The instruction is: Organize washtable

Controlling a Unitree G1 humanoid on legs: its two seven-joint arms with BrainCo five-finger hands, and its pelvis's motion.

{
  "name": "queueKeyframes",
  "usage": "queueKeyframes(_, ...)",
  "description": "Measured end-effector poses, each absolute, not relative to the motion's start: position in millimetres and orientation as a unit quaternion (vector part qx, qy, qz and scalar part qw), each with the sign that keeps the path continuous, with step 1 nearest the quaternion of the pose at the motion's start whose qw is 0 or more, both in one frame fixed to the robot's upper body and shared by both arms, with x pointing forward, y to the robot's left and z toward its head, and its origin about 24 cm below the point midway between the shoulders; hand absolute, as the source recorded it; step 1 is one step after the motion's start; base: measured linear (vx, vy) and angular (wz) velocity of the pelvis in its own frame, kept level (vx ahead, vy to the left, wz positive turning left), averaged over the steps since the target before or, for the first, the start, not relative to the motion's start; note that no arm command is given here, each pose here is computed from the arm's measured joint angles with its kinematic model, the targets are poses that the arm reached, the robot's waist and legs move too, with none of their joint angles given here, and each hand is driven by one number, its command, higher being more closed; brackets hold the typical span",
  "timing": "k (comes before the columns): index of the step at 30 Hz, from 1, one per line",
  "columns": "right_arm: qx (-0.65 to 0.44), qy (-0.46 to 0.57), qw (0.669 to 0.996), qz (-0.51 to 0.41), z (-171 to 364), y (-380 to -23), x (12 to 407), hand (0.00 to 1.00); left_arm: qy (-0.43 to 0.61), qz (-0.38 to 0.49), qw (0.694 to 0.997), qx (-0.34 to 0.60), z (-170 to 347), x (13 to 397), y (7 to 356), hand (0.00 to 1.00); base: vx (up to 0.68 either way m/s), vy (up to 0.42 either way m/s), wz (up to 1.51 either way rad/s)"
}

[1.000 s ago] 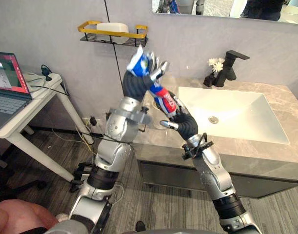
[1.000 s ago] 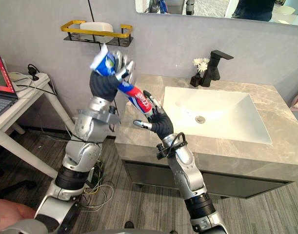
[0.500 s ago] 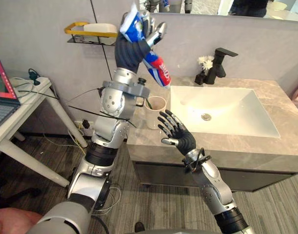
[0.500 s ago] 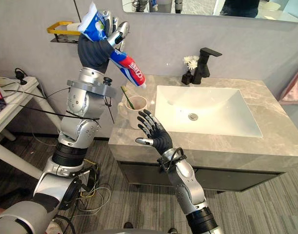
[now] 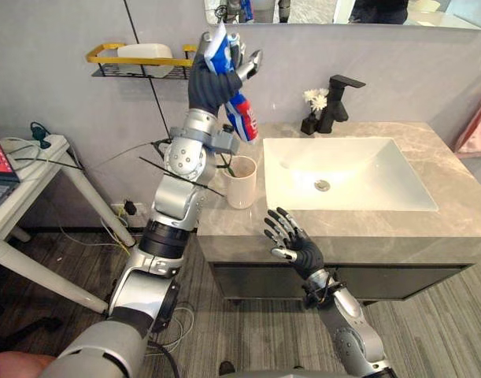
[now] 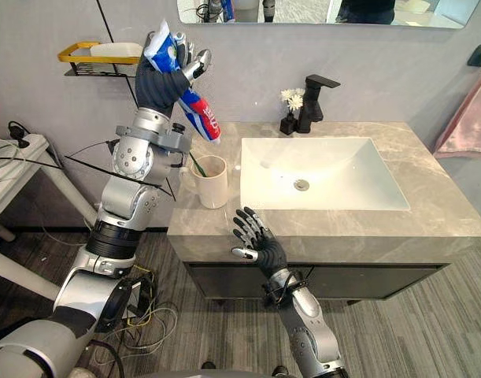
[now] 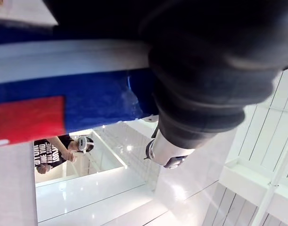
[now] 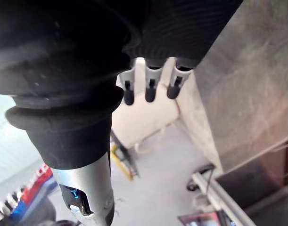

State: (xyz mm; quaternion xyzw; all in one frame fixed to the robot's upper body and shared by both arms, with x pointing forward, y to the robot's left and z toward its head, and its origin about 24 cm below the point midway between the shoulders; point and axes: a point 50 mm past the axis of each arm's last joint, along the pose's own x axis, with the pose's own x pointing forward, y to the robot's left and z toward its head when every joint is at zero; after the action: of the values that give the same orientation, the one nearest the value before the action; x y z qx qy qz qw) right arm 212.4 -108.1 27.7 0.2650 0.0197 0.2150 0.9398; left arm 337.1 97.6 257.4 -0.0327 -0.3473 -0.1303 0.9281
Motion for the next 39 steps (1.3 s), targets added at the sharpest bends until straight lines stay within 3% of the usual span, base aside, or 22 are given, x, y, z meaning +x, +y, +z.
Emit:
queueKeyframes(11,0.27,-0.003,0.94,0.208,37,-114,214,0.0,-0.278,-0.111,0.954,-0.018,216,342,105,1.0,0.0,0.001,0.0)
queueKeyframes(39,0.281,0.003,0.938,0.204,34,-115,210,0.0,-0.244,-0.098,0.965,-0.007,190,339,109,1.0,0.0,0.0,-0.02)
